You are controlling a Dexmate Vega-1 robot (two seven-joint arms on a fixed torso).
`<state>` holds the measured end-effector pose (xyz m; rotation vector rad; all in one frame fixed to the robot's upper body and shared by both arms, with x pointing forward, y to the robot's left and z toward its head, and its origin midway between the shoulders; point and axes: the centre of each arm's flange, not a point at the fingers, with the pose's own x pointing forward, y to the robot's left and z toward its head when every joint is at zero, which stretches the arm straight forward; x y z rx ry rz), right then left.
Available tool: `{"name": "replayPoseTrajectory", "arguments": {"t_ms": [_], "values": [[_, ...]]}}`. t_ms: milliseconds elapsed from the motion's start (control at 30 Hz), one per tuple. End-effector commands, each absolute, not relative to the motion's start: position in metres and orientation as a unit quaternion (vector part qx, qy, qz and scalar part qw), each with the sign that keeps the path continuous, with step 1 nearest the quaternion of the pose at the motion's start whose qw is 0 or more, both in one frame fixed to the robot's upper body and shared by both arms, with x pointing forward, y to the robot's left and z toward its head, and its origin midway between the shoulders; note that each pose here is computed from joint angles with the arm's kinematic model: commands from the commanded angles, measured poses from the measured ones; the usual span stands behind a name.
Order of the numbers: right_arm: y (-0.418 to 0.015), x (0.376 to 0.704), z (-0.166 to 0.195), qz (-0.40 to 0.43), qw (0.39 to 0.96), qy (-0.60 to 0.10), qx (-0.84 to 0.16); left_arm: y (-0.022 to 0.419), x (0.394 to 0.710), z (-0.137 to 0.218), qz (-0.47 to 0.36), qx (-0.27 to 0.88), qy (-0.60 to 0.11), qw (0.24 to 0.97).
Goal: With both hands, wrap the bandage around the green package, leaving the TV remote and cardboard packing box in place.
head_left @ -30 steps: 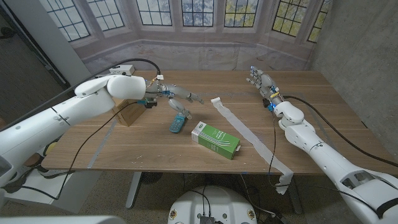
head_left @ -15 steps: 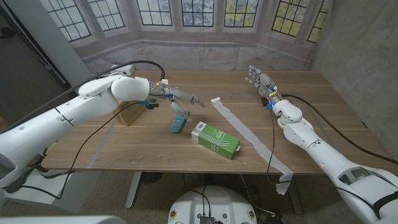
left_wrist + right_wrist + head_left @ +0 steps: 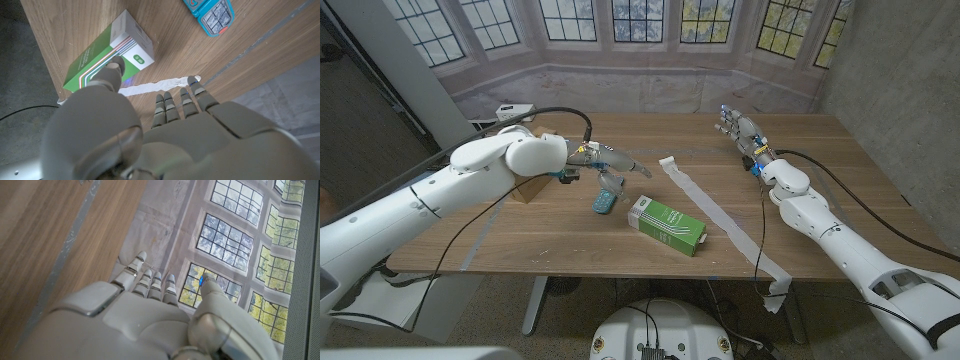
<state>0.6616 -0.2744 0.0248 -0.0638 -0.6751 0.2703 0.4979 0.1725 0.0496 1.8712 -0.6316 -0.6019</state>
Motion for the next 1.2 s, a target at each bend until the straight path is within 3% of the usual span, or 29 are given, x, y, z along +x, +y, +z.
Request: {"name": "replayPoseTrajectory", "arguments": {"t_ms": [33,1200], "values": [[-0.276,0.662,0.019,0.139,0.936,-0.32,-0.042,0.168,0.486,0.034,-0.217,0.787,-0.26,0.516],[-0.28,0.658,-0.001,0.143,0.941,-0.304,-0.048,0.151,0.476,0.002,-0.183,0.8,-0.248,0.515]]}}
